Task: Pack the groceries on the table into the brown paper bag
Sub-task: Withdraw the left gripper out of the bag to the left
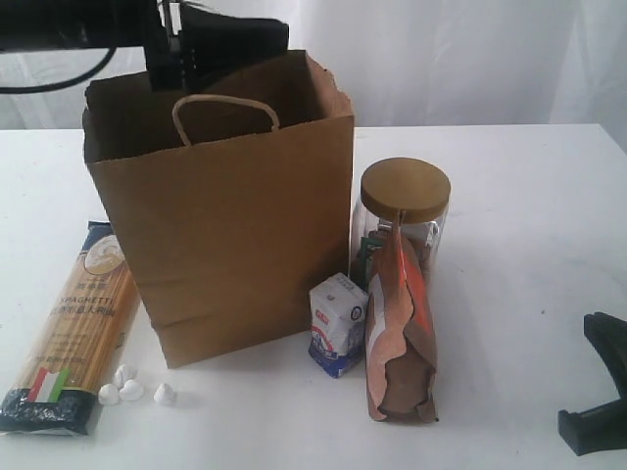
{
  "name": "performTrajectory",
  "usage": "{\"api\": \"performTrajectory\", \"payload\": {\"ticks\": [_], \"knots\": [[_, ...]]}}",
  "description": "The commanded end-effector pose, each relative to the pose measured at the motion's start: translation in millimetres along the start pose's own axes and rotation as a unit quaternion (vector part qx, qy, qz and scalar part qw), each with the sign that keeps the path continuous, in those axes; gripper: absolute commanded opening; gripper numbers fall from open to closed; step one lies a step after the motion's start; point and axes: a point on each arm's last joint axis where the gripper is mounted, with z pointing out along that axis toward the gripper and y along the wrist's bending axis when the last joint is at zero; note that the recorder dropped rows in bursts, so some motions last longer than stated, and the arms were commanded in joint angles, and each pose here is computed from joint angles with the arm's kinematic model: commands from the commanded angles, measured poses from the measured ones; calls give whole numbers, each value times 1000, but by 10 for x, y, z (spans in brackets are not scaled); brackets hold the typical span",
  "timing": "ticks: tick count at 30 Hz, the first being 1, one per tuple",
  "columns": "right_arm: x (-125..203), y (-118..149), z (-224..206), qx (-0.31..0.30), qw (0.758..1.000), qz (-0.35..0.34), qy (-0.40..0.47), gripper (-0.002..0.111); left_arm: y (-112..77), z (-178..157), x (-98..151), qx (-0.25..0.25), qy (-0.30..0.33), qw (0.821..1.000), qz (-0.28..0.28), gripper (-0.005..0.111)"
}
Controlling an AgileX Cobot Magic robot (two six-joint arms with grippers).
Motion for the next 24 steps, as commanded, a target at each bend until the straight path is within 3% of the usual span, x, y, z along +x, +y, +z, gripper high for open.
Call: {"api": "performTrajectory", "payload": {"ticks": [1,7,13,16,19,21,24], "knots": [[20,-4,-8,3,1000,-3,1,0,-33,-139,-355,-59,8,994,90,105],[20,-4,-8,3,1000,-3,1,0,29,-399,-723,-222,56,965,130,105],[20,-5,-8,3,1000,-2,1,0,168,-761,-892,-417,123,891,128,105],[20,-5,-8,3,1000,-2,1,0,294,-999,-826,-535,185,817,108,105],[20,-5,-8,3,1000,-2,1,0,367,-1253,-725,-637,253,723,85,105],[20,-5,-8,3,1000,-2,1,0,375,-1388,-662,-678,303,665,79,105],[20,-5,-8,3,1000,-2,1,0,357,-1484,-592,-709,329,622,52,105]]}}
